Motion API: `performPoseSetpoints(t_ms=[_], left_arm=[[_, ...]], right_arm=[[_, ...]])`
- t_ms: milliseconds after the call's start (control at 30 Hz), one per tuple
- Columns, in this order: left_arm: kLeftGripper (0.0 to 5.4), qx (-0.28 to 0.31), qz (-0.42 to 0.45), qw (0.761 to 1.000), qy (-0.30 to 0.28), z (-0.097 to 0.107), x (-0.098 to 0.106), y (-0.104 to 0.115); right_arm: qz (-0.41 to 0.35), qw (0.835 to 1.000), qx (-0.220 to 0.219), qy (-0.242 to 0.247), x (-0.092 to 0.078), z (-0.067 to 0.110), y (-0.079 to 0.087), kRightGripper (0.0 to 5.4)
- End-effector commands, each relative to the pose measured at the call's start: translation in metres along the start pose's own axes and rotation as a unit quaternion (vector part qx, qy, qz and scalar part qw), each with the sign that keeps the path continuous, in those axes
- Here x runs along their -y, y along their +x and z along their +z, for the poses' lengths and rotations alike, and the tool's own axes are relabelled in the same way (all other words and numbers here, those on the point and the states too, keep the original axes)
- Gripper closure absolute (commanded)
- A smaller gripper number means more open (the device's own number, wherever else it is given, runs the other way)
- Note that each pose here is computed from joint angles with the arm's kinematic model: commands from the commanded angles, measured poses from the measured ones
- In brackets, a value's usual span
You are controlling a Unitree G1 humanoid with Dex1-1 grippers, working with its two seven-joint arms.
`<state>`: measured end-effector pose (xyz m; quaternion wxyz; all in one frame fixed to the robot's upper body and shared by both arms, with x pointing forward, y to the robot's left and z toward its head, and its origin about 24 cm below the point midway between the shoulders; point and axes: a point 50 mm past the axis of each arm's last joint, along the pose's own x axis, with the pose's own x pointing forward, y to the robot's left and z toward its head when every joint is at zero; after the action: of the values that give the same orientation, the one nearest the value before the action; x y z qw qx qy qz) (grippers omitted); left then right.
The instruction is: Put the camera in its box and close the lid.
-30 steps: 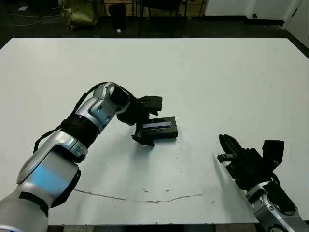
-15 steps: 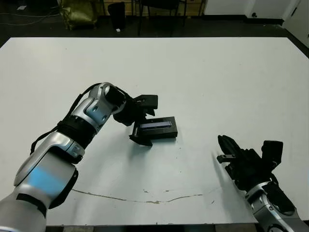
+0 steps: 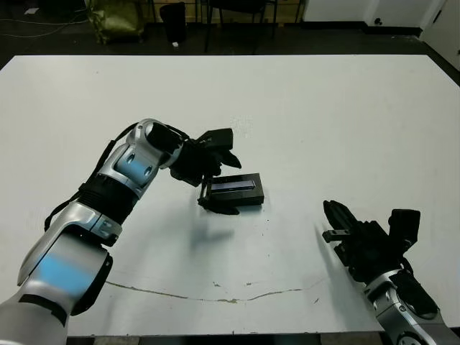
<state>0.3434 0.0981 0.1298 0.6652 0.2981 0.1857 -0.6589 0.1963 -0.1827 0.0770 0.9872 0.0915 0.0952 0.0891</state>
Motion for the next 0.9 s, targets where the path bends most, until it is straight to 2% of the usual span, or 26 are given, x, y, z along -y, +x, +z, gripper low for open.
performPoseSetpoints(t_ms=[33,200,300,367,500,600,767,900], left_arm=[[0.01,-0.012,0.017,1.0,-0.015,-0.01,-0.001,-0.005],[0.01,0.004,0.057,0.998,-0.028,-0.017,-0.001,-0.008],[0.01,0.069,0.091,0.989,-0.088,-0.019,0.002,-0.01],[0.01,0.115,0.139,0.976,-0.125,-0.019,0.009,-0.011],[0.39,0.196,0.239,0.935,-0.175,-0.017,0.03,-0.015],[1.1,0.251,0.318,0.895,-0.189,-0.017,0.05,-0.023],[2.34,0.3,0.434,0.823,-0.21,-0.023,0.081,-0.044],[3.34,0.32,0.506,0.77,-0.223,-0.029,0.102,-0.061]], right_arm=[[-0.013,1.0,-0.019,-0.002,0.003,-0.004,-0.001,5.4],[-0.013,1.0,-0.016,-0.008,0.002,-0.002,-0.002,5.4],[-0.012,1.0,-0.016,-0.002,0.002,-0.003,-0.002,5.4],[-0.017,1.0,-0.016,-0.009,0.001,-0.001,-0.003,5.4],[-0.012,1.0,-0.007,-0.008,0.001,-0.001,-0.002,5.4],[-0.01,1.0,-0.002,-0.009,0.001,0.002,0.0,5.4],[0.008,0.999,0.026,-0.02,-0.006,0.018,0.008,5.4],[0.047,0.995,0.066,-0.063,-0.013,0.035,0.02,5.4]])
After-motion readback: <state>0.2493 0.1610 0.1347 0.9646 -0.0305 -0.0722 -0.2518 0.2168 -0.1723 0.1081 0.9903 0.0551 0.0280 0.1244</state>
